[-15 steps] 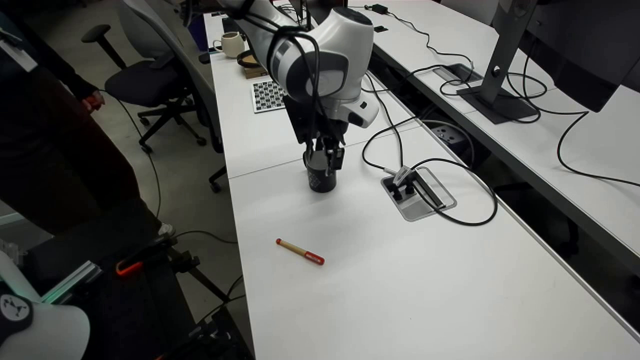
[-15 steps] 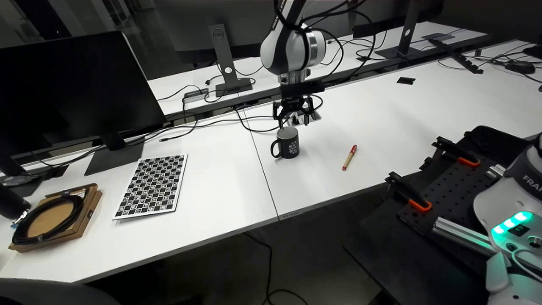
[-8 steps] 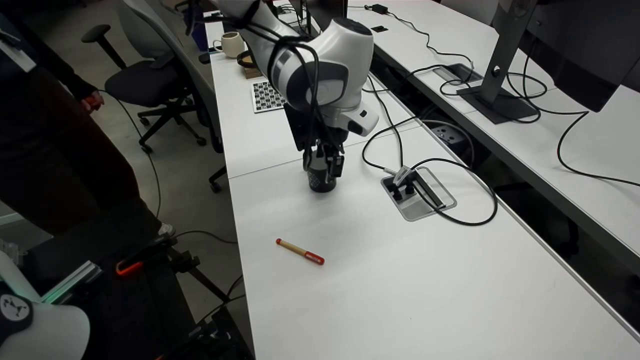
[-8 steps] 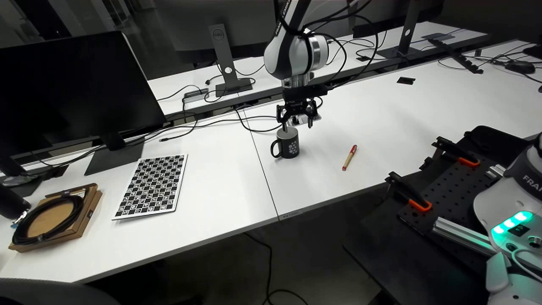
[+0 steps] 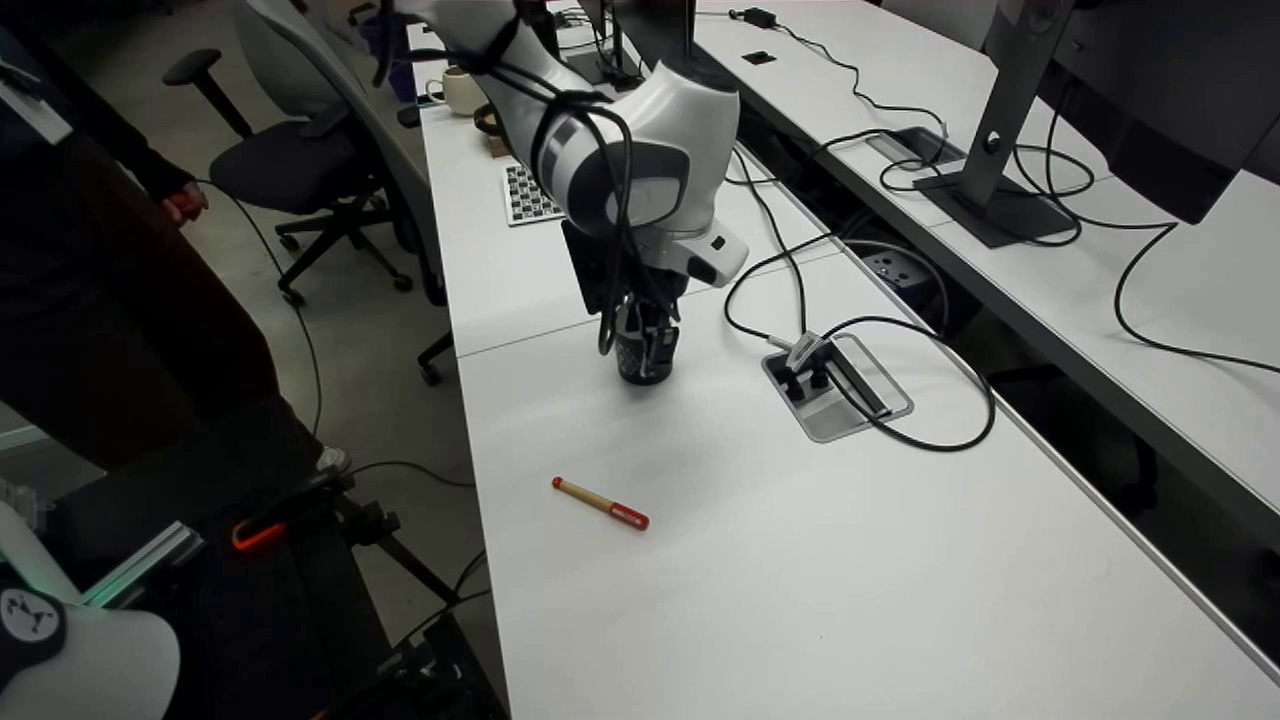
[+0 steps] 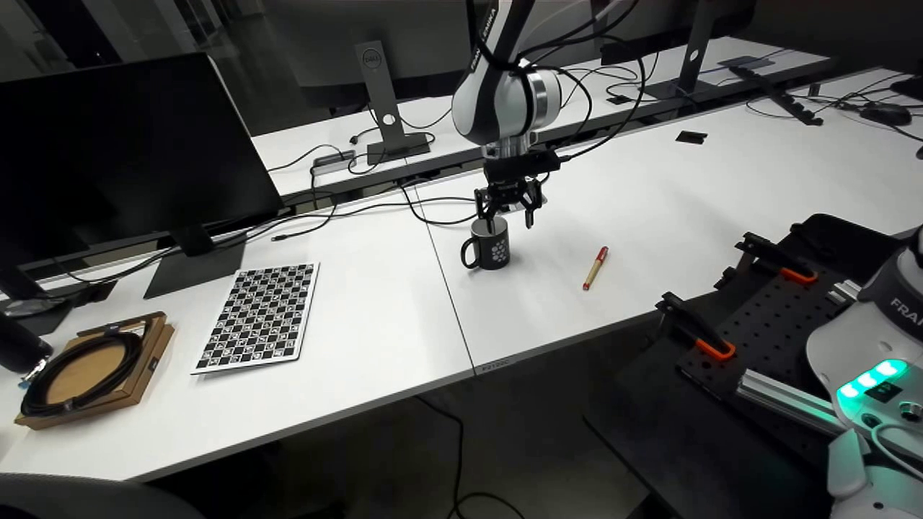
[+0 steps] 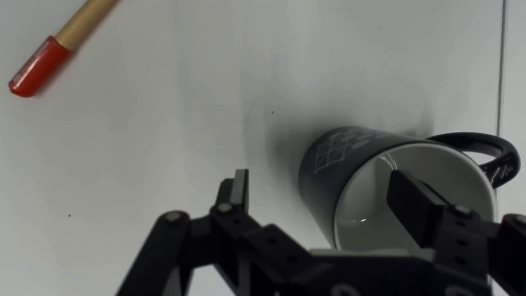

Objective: Pick up the cup and put it on the right side of the table

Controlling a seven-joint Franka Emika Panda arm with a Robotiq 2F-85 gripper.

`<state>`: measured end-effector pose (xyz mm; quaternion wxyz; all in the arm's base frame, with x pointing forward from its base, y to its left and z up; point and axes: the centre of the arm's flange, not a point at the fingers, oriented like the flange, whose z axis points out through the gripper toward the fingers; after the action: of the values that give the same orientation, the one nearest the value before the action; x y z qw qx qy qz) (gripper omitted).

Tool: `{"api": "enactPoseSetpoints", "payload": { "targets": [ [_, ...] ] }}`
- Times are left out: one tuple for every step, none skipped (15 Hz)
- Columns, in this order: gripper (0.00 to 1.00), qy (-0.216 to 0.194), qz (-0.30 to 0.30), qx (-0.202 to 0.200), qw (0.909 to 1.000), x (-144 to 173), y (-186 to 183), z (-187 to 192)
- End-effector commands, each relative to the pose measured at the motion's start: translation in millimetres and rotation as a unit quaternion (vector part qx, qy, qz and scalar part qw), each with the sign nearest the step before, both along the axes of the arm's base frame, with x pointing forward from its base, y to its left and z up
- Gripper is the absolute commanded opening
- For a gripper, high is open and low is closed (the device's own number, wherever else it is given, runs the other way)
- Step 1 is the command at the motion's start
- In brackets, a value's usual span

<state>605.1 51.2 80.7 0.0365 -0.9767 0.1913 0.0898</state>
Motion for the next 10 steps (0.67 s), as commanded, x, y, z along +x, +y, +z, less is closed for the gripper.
{"api": "enactPoseSetpoints", "payload": {
  "targets": [
    [0.54,-0.004,-0.006,-0.003,1.0,-2.3,6.0,-4.1],
    [0.45,-0.003,-0.005,-0.003,1.0,-2.3,6.7,-4.2],
    [0.38,-0.003,-0.005,-0.003,1.0,-2.2,7.4,-4.1],
    [0.31,-0.003,-0.005,-0.003,1.0,-2.0,7.9,-3.7],
    [0.23,-0.004,-0.005,-0.003,1.0,-1.7,8.3,-3.4],
    [0.16,-0.004,-0.004,-0.003,1.0,-1.3,8.9,-3.1],
    [0.08,-0.004,-0.004,-0.003,1.0,-1.0,9.5,-3.0],
    [0.01,-0.004,-0.004,-0.003,1.0,-0.7,10.1,-2.8],
    [0.0,-0.005,-0.005,-0.003,1.0,-0.1,10.2,-2.5],
    [0.0,-0.005,-0.005,-0.004,1.0,-0.1,10.6,-2.7]
  ]
}}
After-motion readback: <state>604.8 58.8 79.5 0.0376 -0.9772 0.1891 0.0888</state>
